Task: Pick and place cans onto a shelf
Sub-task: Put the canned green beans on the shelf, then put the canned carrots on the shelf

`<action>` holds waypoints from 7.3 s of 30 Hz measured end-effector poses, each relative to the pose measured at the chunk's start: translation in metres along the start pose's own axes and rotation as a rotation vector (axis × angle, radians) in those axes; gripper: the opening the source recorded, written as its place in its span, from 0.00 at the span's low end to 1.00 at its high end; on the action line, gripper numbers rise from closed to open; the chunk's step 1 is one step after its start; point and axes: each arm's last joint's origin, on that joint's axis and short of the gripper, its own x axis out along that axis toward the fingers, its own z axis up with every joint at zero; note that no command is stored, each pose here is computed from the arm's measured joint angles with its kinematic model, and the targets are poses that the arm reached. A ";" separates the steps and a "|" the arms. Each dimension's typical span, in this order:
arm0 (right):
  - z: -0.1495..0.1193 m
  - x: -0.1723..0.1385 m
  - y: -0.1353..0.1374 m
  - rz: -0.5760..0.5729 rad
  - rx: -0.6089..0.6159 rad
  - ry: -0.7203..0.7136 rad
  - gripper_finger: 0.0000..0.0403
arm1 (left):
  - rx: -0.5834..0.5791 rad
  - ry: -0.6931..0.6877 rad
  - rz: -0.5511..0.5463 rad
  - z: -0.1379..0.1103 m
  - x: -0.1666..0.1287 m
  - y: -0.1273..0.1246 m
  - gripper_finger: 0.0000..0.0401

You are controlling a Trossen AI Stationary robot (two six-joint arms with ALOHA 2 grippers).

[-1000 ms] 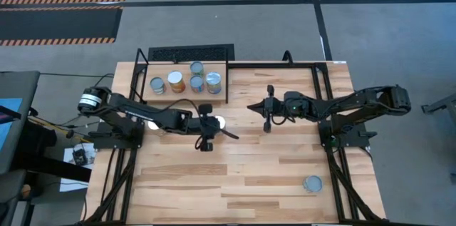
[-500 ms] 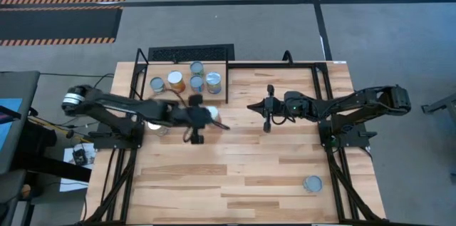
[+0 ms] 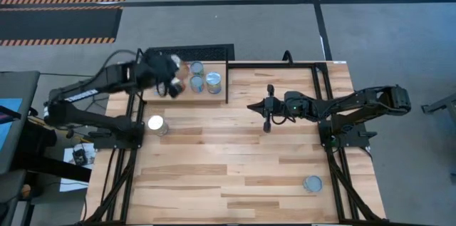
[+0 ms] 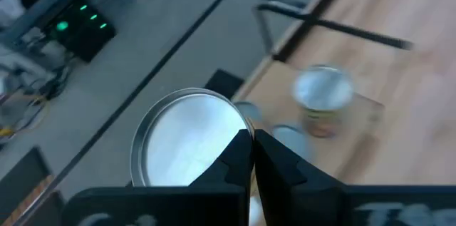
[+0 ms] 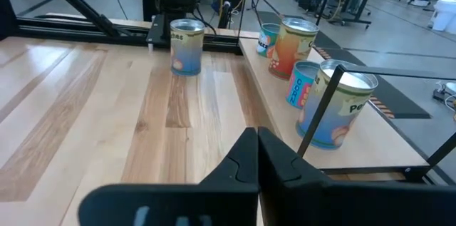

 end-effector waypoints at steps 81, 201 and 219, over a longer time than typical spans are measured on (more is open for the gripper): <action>0.000 0.000 0.000 0.000 -0.014 0.000 0.03 | -0.280 0.442 -0.054 -0.048 0.166 0.063 0.00; -0.011 -0.124 0.220 -0.363 0.719 1.463 0.57 | 0.023 -0.741 -0.721 -0.164 0.034 -0.085 0.00; -0.014 -0.113 0.212 -0.286 0.644 1.467 0.03 | 0.021 -0.734 -0.722 -0.164 0.035 -0.085 0.00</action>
